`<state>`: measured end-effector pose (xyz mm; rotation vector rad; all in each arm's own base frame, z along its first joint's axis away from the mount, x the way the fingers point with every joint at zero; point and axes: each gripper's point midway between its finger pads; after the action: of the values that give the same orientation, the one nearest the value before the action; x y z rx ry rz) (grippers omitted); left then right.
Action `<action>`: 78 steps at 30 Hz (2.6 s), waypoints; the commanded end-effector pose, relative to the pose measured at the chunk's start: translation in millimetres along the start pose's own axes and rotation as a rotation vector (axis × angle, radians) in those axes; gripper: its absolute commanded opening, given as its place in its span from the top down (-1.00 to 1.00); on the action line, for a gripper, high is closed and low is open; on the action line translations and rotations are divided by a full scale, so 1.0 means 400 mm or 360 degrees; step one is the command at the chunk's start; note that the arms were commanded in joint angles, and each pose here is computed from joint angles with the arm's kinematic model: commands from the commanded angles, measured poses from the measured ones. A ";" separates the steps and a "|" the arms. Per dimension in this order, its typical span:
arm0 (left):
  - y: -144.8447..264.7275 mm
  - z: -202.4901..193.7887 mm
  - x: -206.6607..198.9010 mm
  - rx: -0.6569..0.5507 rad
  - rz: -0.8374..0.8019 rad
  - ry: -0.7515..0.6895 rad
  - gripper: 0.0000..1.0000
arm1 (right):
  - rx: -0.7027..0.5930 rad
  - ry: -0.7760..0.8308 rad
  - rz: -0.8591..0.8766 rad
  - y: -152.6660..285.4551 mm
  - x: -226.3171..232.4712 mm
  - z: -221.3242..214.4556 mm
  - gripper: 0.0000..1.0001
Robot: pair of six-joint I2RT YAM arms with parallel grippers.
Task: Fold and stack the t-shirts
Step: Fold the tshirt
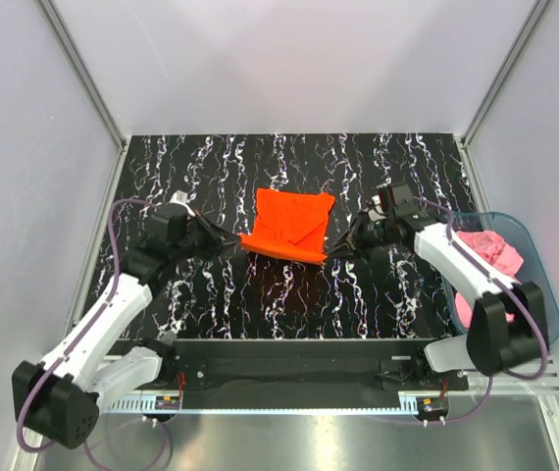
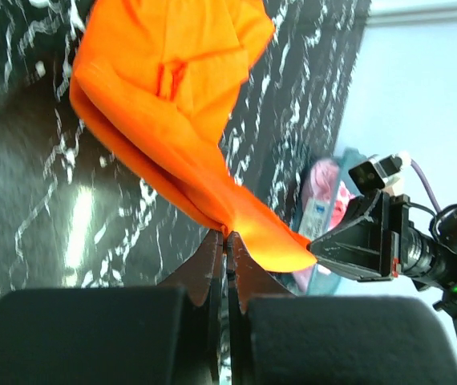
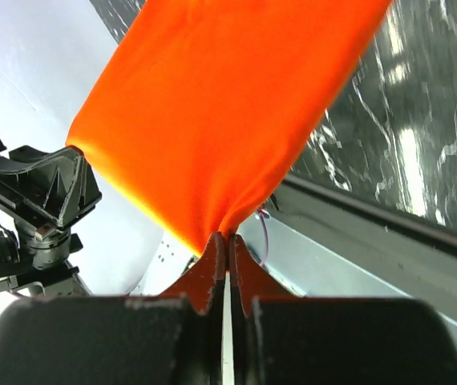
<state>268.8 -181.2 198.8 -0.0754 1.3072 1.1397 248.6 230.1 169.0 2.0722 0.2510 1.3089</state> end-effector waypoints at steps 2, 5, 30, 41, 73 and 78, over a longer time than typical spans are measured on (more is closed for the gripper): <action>0.064 -0.034 -0.013 -0.0044 -0.0058 0.0060 1.00 | -0.0021 -0.0061 0.0012 0.035 -0.019 -0.076 1.00; 0.106 -0.075 -0.014 -0.0027 -0.0092 0.0089 1.00 | -0.0021 -0.0050 0.0024 0.059 -0.032 -0.123 1.00; -0.008 -0.007 -0.037 0.0106 0.0204 -0.0030 1.00 | -0.0008 -0.0213 0.0039 0.071 0.004 -0.008 1.00; -0.323 0.122 -0.015 0.0384 0.0301 -0.0184 1.00 | 0.0060 -0.0281 -0.0066 -0.059 -0.009 0.285 1.00; -0.439 0.100 -0.106 0.0453 -0.0489 -0.0321 0.47 | 0.0123 0.0566 0.0329 -0.205 0.136 0.385 0.67; -0.533 0.102 -0.016 0.0434 -0.0552 -0.0286 0.54 | 0.0159 0.0456 0.0383 -0.265 0.062 0.427 0.69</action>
<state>421.1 -262.4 93.0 0.1402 1.2843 0.7533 409.1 254.8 79.4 2.0093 0.3114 1.7091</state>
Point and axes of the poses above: each gripper's point midway between its finger pads, its own y axis back along the fingers, its own x axis along the line the jaws close on, z = x × y, and after that the axes turned 5 degrees about -y, right-handed
